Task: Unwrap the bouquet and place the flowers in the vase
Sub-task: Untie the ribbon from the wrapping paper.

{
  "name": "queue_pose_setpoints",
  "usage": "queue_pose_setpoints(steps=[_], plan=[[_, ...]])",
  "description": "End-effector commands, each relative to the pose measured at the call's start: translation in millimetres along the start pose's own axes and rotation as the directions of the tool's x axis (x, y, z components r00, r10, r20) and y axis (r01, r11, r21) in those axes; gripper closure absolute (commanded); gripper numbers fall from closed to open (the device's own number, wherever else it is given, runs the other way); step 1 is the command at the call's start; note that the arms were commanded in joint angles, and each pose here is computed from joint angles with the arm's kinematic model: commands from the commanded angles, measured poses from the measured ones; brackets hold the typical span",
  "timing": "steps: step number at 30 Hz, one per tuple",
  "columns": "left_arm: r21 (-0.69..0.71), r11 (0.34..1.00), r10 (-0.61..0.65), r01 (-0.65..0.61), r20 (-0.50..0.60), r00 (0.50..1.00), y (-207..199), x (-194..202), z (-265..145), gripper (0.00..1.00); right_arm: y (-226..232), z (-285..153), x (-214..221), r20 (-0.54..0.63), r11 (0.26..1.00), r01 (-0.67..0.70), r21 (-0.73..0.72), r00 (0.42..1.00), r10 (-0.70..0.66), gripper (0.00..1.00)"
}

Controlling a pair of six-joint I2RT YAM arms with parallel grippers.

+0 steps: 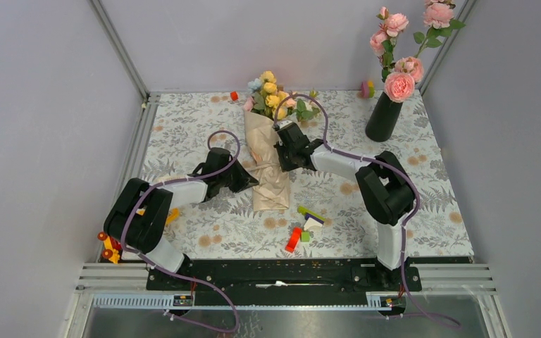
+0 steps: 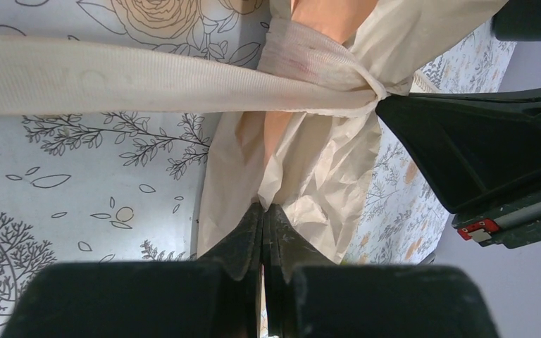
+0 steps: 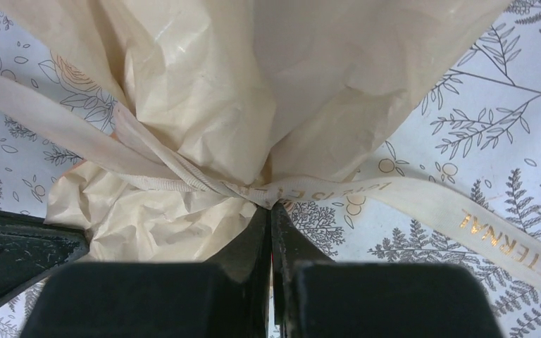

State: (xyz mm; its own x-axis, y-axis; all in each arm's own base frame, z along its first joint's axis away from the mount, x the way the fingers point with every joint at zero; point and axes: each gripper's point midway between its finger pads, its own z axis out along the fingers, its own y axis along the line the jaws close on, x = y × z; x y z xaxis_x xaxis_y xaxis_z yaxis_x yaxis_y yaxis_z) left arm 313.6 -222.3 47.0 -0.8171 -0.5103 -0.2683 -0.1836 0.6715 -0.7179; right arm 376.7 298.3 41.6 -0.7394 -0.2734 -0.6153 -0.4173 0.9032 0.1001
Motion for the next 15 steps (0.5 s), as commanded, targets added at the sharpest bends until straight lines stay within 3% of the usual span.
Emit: queue_pose_setpoints(steps=[1, 15], plan=[[-0.003, 1.0, 0.025, -0.025, 0.012, 1.0, 4, 1, 1, 1.0, -5, -17, -15, 0.067, 0.996, -0.074, 0.049, 0.995, 0.07, 1.0], [-0.027, 0.999, 0.02, -0.019, 0.025, 0.999, 13, 2, 1, 1.0, -17, -24, -4, 0.078, 0.976, -0.187, 0.111, 0.981, 0.179, 1.0]])
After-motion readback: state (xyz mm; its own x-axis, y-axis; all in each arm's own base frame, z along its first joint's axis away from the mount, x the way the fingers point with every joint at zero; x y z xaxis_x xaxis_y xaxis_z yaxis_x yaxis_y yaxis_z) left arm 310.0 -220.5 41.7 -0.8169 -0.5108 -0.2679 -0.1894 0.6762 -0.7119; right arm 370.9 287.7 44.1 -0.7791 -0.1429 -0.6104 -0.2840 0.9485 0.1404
